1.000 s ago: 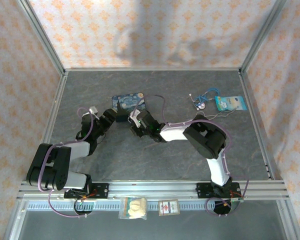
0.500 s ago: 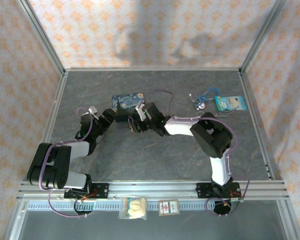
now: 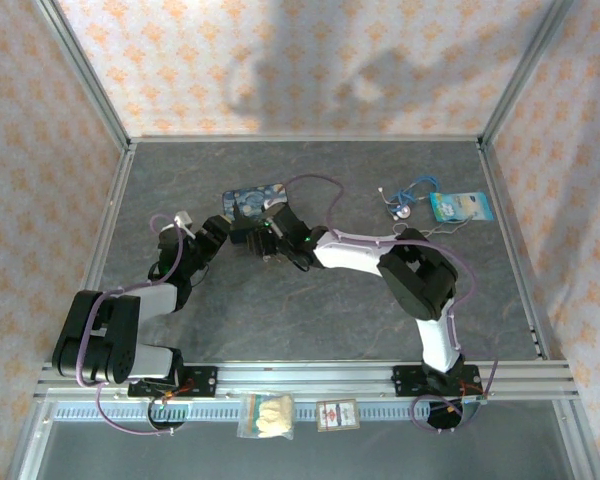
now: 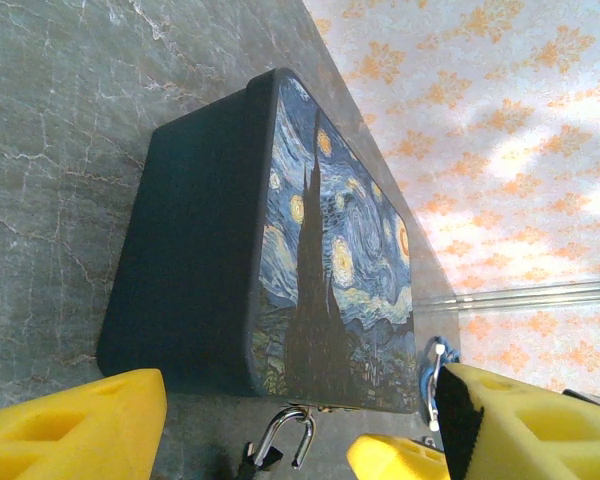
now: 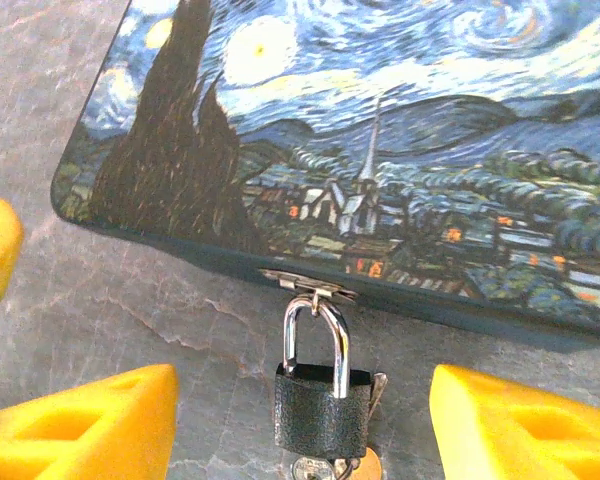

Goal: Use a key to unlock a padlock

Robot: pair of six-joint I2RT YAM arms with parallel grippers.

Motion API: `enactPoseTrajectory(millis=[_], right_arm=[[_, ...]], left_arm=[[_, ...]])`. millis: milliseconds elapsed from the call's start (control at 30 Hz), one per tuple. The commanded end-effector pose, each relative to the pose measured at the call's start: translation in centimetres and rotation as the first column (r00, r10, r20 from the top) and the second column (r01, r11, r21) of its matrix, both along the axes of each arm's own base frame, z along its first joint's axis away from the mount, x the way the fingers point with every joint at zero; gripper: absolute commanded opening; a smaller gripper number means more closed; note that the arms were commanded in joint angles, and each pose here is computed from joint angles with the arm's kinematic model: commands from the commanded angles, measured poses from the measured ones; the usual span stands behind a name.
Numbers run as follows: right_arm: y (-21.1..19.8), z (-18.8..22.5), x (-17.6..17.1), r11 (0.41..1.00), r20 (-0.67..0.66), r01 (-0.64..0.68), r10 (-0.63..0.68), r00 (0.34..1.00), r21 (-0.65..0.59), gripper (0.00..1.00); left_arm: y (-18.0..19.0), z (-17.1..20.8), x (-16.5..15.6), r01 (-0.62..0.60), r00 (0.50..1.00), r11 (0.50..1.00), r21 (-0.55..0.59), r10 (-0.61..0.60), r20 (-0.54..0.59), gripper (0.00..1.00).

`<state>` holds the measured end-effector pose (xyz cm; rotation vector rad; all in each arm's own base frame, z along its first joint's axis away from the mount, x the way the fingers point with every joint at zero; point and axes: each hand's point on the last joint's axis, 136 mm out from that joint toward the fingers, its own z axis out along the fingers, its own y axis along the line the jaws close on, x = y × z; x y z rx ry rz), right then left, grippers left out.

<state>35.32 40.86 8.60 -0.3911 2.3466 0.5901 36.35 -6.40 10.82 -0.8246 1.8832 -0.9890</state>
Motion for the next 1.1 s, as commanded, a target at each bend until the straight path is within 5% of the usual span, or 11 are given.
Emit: enactPoseTrajectory(millis=[0, 1067], right_arm=[[-0.9, -1.5, 0.1, 0.992, -0.030, 0.116, -0.118, 0.993, -0.055, 0.67], [0.6, -4.3, 0.1, 0.934, 0.057, 0.216, -0.208, 0.976, -0.287, 0.52]], left_arm=[[0.6, 0.4, 0.0, -0.019, 1.000, 1.000, 0.016, 0.018, 0.021, 0.71], [1.0, 0.7, -0.5, -0.038, 0.999, 0.999, 0.012, 0.038, 0.031, 0.72]])
